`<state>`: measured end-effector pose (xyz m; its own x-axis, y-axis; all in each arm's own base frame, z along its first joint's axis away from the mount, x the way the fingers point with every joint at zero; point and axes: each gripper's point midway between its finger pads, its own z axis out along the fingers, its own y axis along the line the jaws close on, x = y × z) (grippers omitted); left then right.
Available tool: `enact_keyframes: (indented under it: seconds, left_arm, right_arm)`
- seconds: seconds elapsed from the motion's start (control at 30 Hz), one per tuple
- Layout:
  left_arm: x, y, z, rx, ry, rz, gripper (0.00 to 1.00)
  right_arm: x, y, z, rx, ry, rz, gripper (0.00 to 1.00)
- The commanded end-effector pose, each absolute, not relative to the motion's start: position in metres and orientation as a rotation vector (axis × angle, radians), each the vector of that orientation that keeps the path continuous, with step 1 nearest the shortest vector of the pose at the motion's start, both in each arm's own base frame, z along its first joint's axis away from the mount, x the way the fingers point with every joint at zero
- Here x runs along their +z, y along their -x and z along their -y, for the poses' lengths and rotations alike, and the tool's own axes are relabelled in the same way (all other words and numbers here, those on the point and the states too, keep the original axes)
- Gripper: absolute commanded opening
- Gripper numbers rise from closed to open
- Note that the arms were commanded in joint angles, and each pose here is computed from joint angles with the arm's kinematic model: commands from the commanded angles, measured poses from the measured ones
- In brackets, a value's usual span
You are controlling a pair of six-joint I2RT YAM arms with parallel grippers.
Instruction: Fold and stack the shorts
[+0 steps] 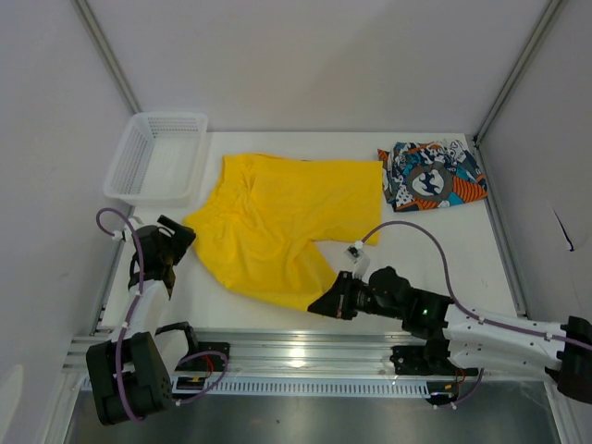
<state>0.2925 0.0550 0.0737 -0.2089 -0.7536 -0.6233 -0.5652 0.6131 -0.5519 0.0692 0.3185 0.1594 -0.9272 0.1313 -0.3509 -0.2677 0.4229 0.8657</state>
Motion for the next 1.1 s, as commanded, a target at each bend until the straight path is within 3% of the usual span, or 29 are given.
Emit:
enact_keyframes:
  seconds: [0.0, 0.13, 0.4, 0.67, 1.03, 1.07]
  left_arm:
    - [0.089, -0.299, -0.059, -0.264, 1.041, -1.849, 0.98]
    - [0.09, -0.299, -0.06, -0.261, 1.038, -1.849, 0.99]
    - [0.088, -0.299, -0.06, -0.257, 1.035, -1.851, 0.99]
    - [0.087, -0.306, -0.06, -0.269, 1.047, -1.854, 0.99]
    - [0.091, -0.313, -0.057, -0.306, 1.042, -1.848, 0.99]
    - [0.091, -0.313, -0.057, -0.308, 1.041, -1.848, 0.99]
  right_arm:
    - [0.139, -0.076, -0.291, 1.471, -0.001, -2.449, 0.0]
    - [0.118, -0.065, -0.291, 1.48, 0.008, -2.54, 0.0]
    - [0.136, -0.057, -0.313, 1.549, 0.099, -2.503, 0.0]
    - [0.145, -0.115, -0.287, 1.324, 0.038, -2.434, 0.0]
    - [0.105, -0.226, -0.223, 1.096, -0.199, -2.408, 0.0]
    - [0.095, -0.227, -0.224, 1.087, -0.199, -2.444, 0.05]
